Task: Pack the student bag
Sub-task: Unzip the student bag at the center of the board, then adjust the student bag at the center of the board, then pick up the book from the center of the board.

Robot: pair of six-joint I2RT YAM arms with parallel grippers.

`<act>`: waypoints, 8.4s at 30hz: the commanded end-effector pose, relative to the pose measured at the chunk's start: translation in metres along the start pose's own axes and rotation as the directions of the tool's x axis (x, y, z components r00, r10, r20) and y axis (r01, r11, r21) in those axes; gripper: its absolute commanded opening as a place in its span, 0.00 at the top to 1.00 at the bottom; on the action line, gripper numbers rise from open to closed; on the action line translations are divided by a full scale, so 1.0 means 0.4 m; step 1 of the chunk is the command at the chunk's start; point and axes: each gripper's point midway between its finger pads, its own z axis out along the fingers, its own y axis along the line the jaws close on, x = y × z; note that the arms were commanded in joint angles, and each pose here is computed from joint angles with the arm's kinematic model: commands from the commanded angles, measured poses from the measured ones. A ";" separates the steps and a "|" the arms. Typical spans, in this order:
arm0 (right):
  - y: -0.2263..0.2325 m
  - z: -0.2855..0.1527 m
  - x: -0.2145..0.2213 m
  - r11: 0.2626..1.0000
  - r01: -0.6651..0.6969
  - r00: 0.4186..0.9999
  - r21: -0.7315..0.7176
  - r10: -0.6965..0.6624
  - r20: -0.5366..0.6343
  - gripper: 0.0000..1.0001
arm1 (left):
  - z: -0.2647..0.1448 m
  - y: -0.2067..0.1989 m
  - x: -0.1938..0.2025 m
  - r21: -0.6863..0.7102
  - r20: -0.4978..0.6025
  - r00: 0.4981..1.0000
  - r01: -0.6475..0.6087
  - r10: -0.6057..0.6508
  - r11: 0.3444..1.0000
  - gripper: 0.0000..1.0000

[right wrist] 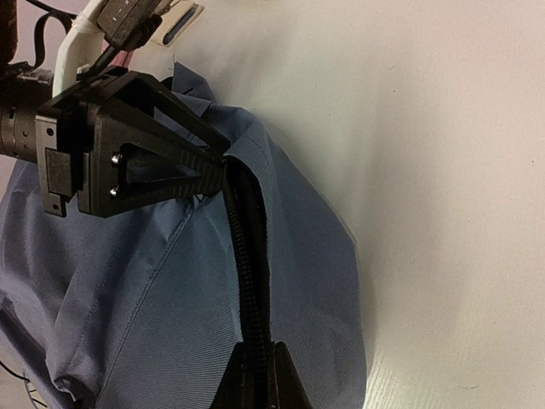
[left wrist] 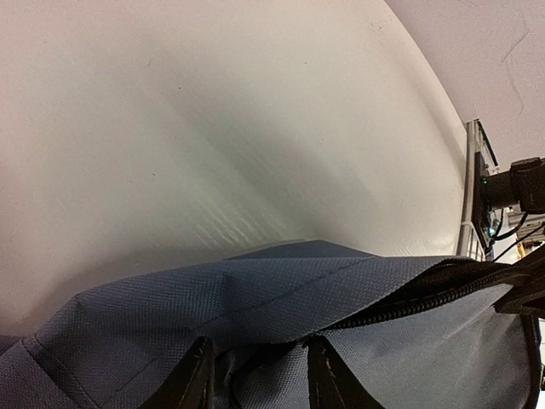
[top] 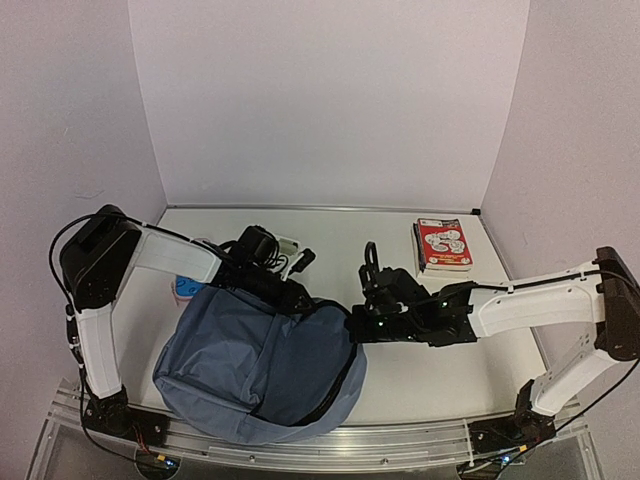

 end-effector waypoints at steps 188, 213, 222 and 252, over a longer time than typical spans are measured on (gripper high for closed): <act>-0.374 -0.184 -0.235 0.933 -0.166 0.975 0.320 0.107 0.195 0.02 | -0.344 -0.016 0.295 -0.444 0.259 0.831 0.555 -0.492 0.704 1.00; -0.853 -0.057 -0.521 0.780 -0.240 0.969 0.578 0.160 0.187 0.02 | -0.528 -0.117 0.015 -0.316 0.304 0.888 0.437 -0.346 0.842 0.00; -0.937 -0.024 -0.496 0.833 -0.317 0.948 0.453 0.283 0.144 0.13 | -0.467 -0.087 -0.015 -0.222 0.345 0.858 0.468 -0.380 0.855 0.00; -0.874 -0.064 -0.262 0.847 -0.359 0.927 0.392 0.371 0.049 1.00 | -0.479 -0.067 0.030 -0.254 0.350 0.855 0.479 -0.382 0.840 0.00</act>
